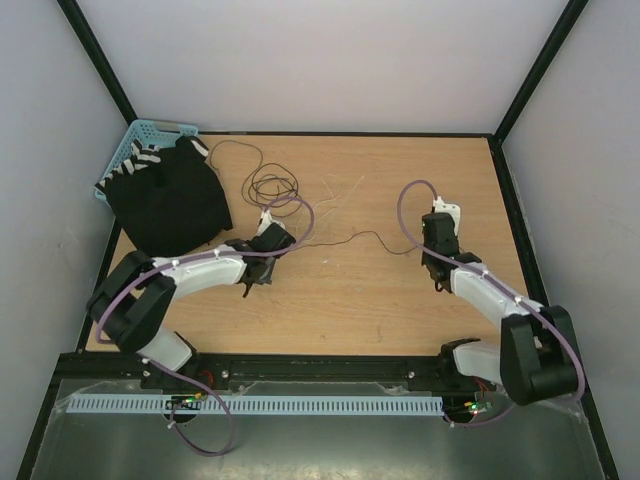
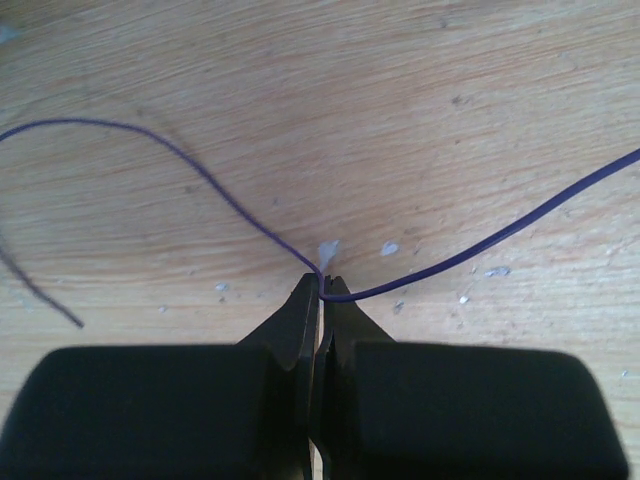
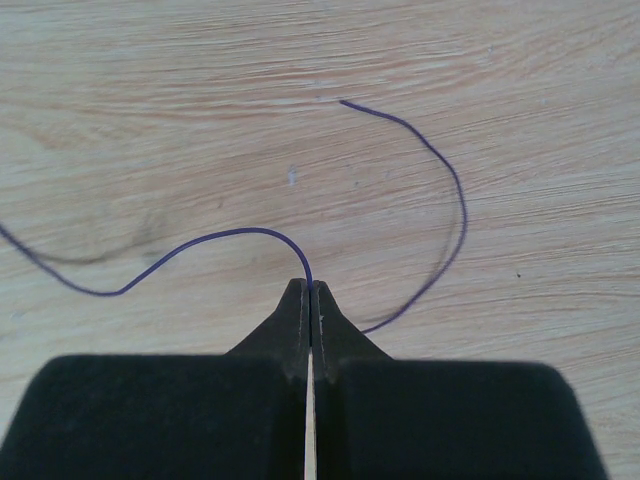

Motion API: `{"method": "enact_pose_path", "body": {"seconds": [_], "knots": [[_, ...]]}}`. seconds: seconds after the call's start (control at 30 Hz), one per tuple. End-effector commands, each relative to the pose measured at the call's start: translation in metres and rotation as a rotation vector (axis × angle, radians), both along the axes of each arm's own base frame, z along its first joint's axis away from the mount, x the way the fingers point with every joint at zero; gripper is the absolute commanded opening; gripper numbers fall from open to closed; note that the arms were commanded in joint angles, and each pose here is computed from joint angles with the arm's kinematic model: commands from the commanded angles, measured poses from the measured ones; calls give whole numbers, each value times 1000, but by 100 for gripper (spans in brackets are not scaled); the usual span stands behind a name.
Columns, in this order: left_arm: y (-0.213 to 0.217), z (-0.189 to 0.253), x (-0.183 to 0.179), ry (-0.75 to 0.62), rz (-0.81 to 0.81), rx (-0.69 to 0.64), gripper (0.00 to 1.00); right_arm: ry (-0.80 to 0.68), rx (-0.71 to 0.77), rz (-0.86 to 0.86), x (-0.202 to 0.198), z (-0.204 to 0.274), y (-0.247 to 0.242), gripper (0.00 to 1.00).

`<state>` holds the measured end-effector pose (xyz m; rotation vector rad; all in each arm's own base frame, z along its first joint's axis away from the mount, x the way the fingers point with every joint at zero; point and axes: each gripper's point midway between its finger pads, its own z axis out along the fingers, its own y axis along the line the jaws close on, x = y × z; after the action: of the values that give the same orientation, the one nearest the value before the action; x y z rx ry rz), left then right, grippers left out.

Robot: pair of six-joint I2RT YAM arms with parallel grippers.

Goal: Zip-tie the wires
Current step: Straighten the cable at the center of the board.

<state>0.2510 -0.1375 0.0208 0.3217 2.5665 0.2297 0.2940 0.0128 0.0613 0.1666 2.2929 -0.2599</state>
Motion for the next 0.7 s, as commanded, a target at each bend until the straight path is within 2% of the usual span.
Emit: {"method": "enact_pose_path", "body": {"seconds": [0.0,0.17,0.3,0.33,0.5,0.57,0.67], "knots": [[-22,-4,15,-3,-23,-46,0,-43,39,-83,20,-7,-11,0],[-24,-11,16,9,-25,-42,0,5,36,-108,24,-21,-19,0],[-28,-10,19,12,-37,-46,0,-10,63,-74,23,-18,-13,26],[-29,-10,20,14,-41,-47,1,-9,74,-61,22,-18,-10,35],[-30,-5,23,13,-49,-35,15,23,136,20,13,-19,5,64],[-29,-1,24,8,-52,-26,22,21,148,39,9,-18,8,71],[-26,9,23,-2,-61,-24,42,11,169,74,6,-11,14,82]]}}
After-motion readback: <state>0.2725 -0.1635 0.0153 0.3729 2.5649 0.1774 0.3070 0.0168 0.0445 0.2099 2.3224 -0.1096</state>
